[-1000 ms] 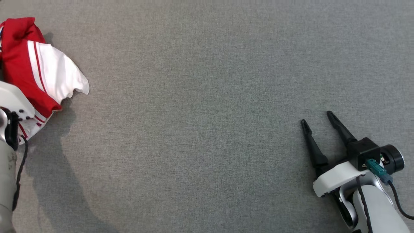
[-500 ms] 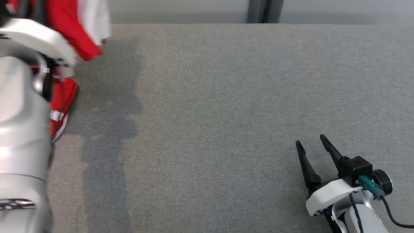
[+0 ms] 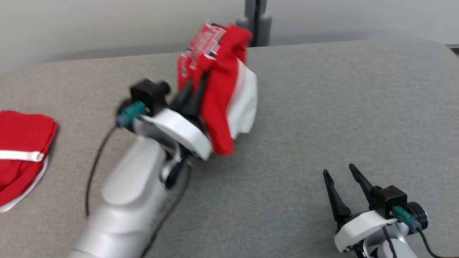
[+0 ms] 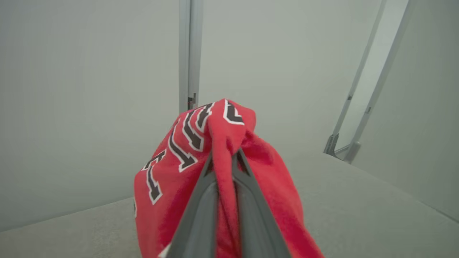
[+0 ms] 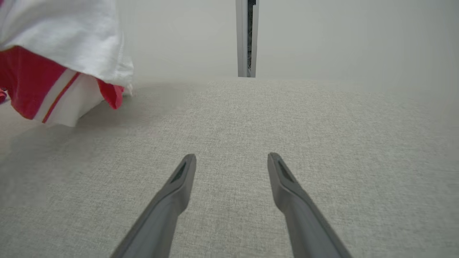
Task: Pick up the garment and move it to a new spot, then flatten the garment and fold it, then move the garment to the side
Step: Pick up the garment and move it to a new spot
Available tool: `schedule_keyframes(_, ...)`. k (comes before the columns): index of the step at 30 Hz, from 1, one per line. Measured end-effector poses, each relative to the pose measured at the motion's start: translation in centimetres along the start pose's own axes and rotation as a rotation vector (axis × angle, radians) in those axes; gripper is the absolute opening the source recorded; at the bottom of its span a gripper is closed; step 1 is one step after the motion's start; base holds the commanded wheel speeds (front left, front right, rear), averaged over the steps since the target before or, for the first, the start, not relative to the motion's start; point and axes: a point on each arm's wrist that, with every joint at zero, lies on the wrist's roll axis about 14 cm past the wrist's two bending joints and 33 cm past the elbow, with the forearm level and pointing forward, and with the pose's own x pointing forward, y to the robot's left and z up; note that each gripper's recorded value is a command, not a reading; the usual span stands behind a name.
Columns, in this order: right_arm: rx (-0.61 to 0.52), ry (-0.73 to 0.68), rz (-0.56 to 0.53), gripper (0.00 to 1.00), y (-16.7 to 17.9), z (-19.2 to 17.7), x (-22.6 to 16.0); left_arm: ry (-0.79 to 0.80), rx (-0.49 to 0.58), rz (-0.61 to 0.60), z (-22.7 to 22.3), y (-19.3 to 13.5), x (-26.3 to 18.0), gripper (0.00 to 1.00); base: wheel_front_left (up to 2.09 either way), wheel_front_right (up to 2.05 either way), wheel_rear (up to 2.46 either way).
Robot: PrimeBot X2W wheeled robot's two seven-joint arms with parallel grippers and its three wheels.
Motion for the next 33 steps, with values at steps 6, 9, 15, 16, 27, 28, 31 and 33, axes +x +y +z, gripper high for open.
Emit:
schedule_keyframes(6,0.020,-0.004,-0.045,1.00,-1.2,0.0,-1.3,0.035,-0.220,-0.127,-2.3,-6.6,-0.7,0.00,0.00,0.00,0.00)
schedule_keyframes(9,0.031,-0.001,-0.057,1.00,-1.6,-0.1,-1.4,0.090,-0.234,-0.053,-4.5,-5.3,-1.3,1.00,0.00,0.00,0.00)
schedule_keyframes(15,0.042,-0.006,-0.077,1.00,-2.1,0.0,-1.6,0.189,-0.155,0.206,-8.5,1.7,-4.7,1.00,0.00,0.00,0.00)
schedule_keyframes(16,0.042,-0.010,-0.078,1.00,-2.2,0.1,-1.6,0.205,-0.134,0.247,-9.0,3.0,-5.8,1.00,0.00,0.00,0.00)
schedule_keyframes(27,0.032,-0.068,-0.074,1.00,-1.8,2.0,-2.3,0.155,-0.037,0.461,-7.9,8.1,-13.6,1.00,0.00,0.00,0.00)
schedule_keyframes(28,0.032,-0.071,-0.071,1.00,-1.7,2.0,-2.4,0.140,-0.030,0.478,-7.5,8.2,-14.4,1.00,0.00,0.00,0.00)
schedule_keyframes(31,0.028,-0.082,-0.066,1.00,-1.4,2.3,-3.1,0.138,-0.018,0.494,-7.6,7.8,-16.9,1.00,0.00,0.00,0.00)
schedule_keyframes(33,0.026,-0.086,-0.061,1.00,-1.1,2.4,-3.5,0.139,-0.004,0.516,-7.6,7.9,-18.4,1.00,0.00,0.00,0.00)
